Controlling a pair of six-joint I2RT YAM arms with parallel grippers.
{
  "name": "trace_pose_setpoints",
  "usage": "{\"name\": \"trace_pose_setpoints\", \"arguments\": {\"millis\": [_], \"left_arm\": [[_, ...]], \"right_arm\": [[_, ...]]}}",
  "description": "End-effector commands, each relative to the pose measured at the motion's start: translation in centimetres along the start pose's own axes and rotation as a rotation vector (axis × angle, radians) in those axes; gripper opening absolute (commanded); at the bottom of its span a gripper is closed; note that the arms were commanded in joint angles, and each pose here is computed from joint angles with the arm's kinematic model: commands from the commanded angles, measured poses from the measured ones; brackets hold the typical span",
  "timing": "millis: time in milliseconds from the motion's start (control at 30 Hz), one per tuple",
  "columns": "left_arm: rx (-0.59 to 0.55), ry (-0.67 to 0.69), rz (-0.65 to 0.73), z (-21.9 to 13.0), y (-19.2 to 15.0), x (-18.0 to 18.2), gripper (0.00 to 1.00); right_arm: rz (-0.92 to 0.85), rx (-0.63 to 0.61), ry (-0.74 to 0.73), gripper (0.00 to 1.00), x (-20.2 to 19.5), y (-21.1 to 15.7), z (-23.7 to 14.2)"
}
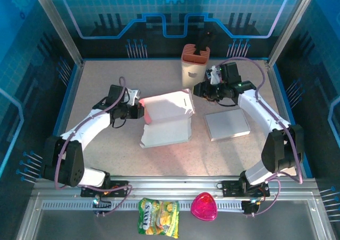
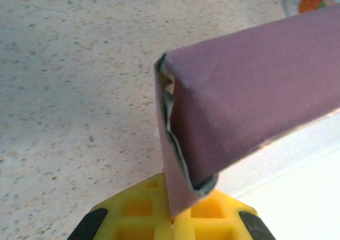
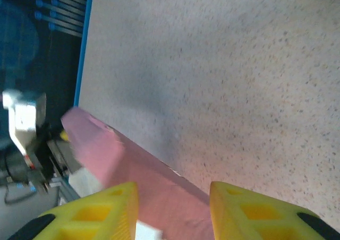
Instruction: Fold the paper box
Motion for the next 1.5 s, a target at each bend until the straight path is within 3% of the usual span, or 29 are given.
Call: {"name": "trace_pose_setpoints", "arguments": {"millis": [0,367,600,967,1467], "left_arm": [[-0.040,-0.186,-0.008,0.0,2.0,-1.1,0.00],[-0.029,-0.226,-0.026,0.5,3.5,-1.0,0.00],[-0.010,-0.252,-0.032,0.3,3.7,-1.3,0.00],[0.013,-0.271,-0.037,0.5,3.6,-1.3,0.00],[0.011,-0.273,-0.034,0.2,3.6,-1.5,0.00]], "right_arm": [[-0.079,0.003,0.107,0.42,-0.7,-0.2,-2.0],[-0.179,0.011,0.315,0.50,0.2,-0.1,-3.4],[-0.228,0.034,0.396,0.49,1.1,-0.8,-3.6],[-0.284,0.017,0.349,0.49,1.8,-1.1,-3.6],[-0.452,-0.017,0.125,0.48,3.6,-1.6,-2.8]]}}
Point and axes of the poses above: each hand's point on the last joint's axis, 136 mm out from that joint toward the fingers, its own z axis out along the fingers, its own x axis along the line the jaws close on, y = z × x, the point moved 7 cm from there along -z, back along the fingers, and after that the axes turned 11 degrees about z, right-handed, at the moved point
